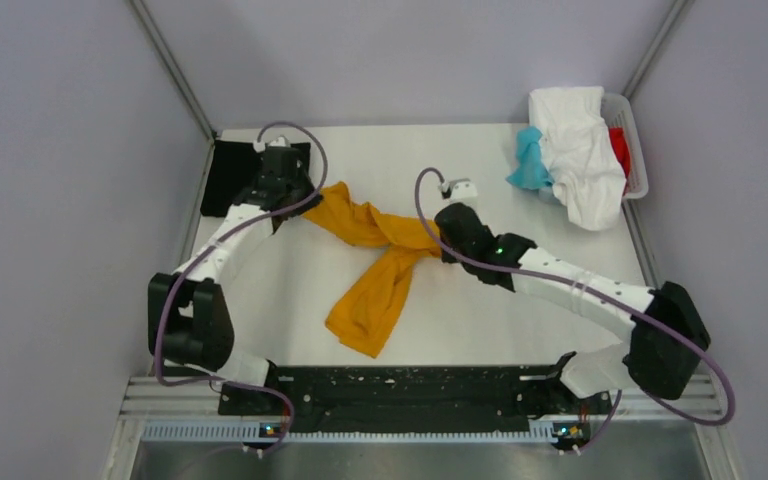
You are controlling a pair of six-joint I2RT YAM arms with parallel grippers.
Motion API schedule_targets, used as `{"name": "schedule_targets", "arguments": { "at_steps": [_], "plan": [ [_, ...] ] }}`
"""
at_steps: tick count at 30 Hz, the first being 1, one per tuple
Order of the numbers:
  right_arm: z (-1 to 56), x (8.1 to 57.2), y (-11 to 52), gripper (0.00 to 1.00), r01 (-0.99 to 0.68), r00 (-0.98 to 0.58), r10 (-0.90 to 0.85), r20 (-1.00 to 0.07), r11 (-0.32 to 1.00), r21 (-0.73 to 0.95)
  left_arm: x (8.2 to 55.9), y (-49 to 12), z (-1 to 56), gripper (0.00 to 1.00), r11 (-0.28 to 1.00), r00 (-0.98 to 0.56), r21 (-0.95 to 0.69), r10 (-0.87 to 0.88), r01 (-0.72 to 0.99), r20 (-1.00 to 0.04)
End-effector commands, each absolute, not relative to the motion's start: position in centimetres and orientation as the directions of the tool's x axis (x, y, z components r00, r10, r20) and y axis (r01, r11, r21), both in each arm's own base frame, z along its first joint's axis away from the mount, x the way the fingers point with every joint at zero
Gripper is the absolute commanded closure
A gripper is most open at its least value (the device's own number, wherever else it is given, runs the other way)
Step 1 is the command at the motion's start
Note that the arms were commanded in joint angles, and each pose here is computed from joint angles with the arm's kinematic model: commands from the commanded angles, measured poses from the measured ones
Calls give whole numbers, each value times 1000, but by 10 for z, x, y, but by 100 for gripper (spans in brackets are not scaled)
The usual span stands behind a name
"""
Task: Fold and stack the t-shirts
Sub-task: Flatten out the tshirt
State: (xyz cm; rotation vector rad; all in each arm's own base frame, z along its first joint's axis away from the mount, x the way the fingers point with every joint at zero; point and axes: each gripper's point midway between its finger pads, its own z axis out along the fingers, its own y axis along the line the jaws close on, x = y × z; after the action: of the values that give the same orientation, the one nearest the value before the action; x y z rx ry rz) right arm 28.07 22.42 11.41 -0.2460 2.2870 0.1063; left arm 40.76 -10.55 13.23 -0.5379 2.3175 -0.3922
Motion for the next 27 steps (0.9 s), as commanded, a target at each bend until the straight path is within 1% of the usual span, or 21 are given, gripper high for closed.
{"name": "schedule_targets", "arguments": {
  "at_steps": [1, 4, 7, 10, 13, 18, 21, 27],
  "plan": [
    [240, 323, 206, 100, -141, -405, -12, -914, 989, 50, 427, -86, 265, 100, 883, -390, -444, -466, -151, -794],
    [304, 334, 194, 100, -113, -271, 17, -962, 992, 49, 420, -79, 332, 100, 885, -256, -455, -464, -97, -848],
    [371, 337, 188, 100, -126, -140, 20, -990, 991, 38, 403, -73, 398, 100, 888, -122, -458, -458, -26, -881],
    [433, 332, 182, 100, -147, -22, 39, -999, 988, 42, 376, -67, 467, 100, 889, 29, -454, -457, 62, -889],
    [491, 318, 178, 100, -211, 83, 88, -993, 975, 69, 346, -60, 519, 100, 893, 150, -434, -448, 116, -881],
    [572, 283, 172, 100, -342, 223, 139, -965, 938, 56, 289, -47, 591, 100, 898, 324, -397, -439, 192, -838],
    [613, 257, 172, 100, -446, 286, 194, -938, 894, 49, 256, -44, 623, 100, 893, 394, -377, -447, 244, -803],
    [660, 209, 169, 100, -594, 336, 266, -903, 804, 16, 195, -47, 661, 100, 870, 473, -329, -480, 368, -739]
  ]
}}
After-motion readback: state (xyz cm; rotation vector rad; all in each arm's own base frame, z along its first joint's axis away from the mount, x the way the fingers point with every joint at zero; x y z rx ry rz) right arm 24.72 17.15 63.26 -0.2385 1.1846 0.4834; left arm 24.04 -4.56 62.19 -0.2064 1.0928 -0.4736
